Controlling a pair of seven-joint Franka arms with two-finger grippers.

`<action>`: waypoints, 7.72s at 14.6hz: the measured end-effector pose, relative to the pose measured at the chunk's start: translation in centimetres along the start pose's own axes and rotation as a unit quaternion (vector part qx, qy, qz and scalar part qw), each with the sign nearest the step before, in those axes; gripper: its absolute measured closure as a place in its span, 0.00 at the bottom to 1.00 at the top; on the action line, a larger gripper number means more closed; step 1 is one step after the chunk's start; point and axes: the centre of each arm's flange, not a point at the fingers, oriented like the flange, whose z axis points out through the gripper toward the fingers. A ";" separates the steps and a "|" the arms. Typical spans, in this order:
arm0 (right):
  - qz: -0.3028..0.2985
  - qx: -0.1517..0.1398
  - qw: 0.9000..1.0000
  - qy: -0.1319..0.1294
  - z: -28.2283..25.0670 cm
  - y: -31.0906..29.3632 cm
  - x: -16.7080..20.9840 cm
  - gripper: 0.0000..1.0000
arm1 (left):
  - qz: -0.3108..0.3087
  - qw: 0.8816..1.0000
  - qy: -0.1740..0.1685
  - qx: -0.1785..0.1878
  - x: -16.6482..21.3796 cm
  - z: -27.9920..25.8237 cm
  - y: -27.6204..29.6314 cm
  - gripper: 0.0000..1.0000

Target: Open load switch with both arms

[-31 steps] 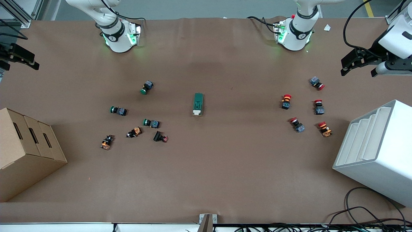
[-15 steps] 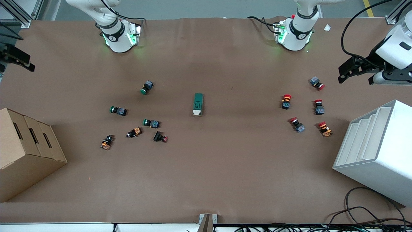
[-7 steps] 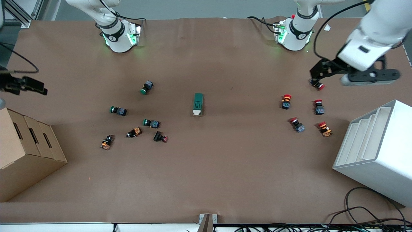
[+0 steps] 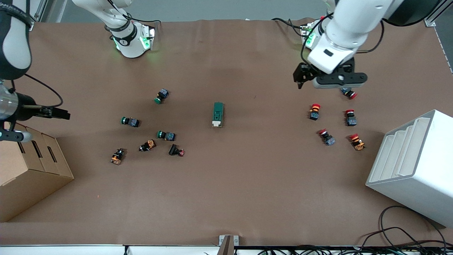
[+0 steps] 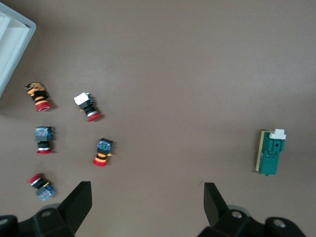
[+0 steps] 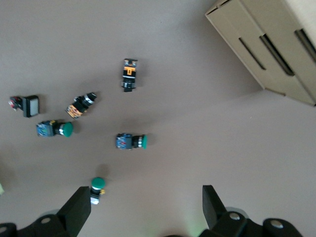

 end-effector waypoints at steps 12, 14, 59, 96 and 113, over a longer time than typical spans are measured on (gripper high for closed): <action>0.309 -0.019 0.950 -0.047 12.2 -25.1 -2.4 0.00 | 0.035 0.994 0.061 0.078 -20.0 12.9 17.7 0.01; 0.358 -0.024 0.932 -0.050 15.8 -29.1 -3.1 0.00 | 0.034 0.993 0.070 0.088 -22.8 14.1 18.7 0.01; 0.520 -0.145 0.834 -0.114 31.5 -46.9 -14.0 0.00 | 0.017 0.896 0.443 -0.014 -34.9 43.4 28.8 0.01; 0.119 -0.080 0.988 -0.052 13.5 -19.4 4.1 0.00 | -0.034 0.920 0.381 0.088 -29.1 33.7 33.6 0.01; -0.098 -0.010 0.995 -0.016 0.2 2.3 4.6 0.00 | -0.163 0.979 0.098 0.069 5.4 0.6 9.0 0.00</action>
